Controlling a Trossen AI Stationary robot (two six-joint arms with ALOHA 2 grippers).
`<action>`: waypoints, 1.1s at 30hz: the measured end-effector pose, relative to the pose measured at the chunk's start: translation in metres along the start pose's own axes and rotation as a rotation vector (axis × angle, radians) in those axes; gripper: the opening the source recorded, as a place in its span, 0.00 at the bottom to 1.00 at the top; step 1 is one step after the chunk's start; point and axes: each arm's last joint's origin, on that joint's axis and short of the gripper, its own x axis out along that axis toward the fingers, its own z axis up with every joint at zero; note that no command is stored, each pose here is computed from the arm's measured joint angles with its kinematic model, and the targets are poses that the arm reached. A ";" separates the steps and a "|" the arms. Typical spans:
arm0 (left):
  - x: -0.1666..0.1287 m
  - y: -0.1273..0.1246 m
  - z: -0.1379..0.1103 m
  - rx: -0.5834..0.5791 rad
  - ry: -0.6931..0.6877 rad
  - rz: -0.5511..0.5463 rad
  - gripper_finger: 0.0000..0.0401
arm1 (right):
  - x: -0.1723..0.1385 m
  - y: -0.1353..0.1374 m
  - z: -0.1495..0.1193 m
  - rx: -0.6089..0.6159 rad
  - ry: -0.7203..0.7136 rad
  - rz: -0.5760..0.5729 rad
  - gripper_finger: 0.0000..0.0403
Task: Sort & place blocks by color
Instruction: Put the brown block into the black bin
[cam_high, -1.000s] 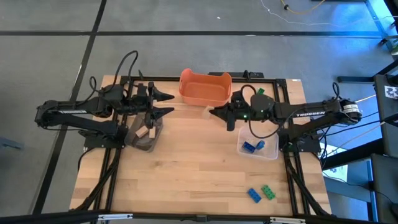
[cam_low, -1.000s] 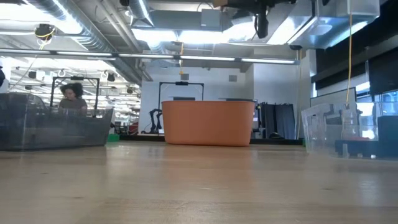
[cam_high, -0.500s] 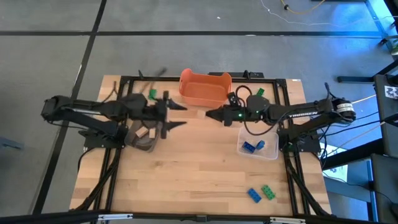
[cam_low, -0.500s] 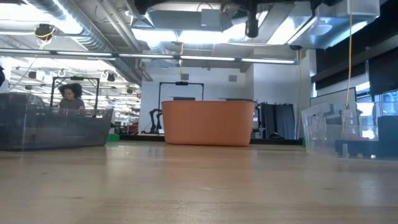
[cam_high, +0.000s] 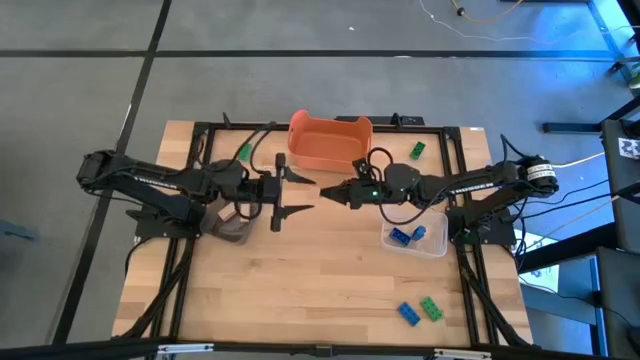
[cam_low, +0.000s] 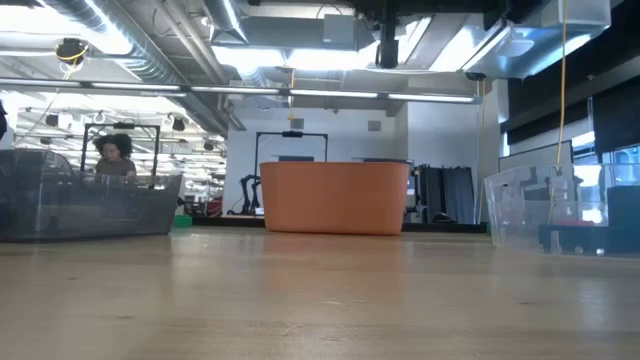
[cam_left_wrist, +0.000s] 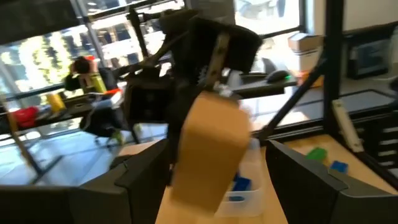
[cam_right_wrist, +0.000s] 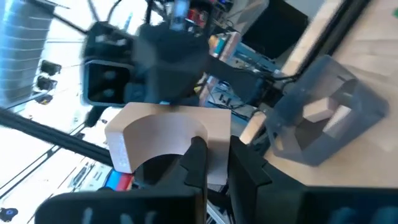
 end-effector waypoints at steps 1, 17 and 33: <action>0.001 -0.001 -0.001 -0.003 0.002 -0.011 0.64 | 0.001 -0.002 -0.001 0.004 0.004 -0.006 0.08; 0.004 -0.001 -0.002 -0.005 -0.012 -0.014 0.49 | 0.007 -0.005 -0.005 0.030 0.021 0.033 0.08; -0.024 0.010 0.004 -0.134 0.099 0.000 0.31 | -0.003 -0.001 0.009 0.005 0.070 0.027 0.32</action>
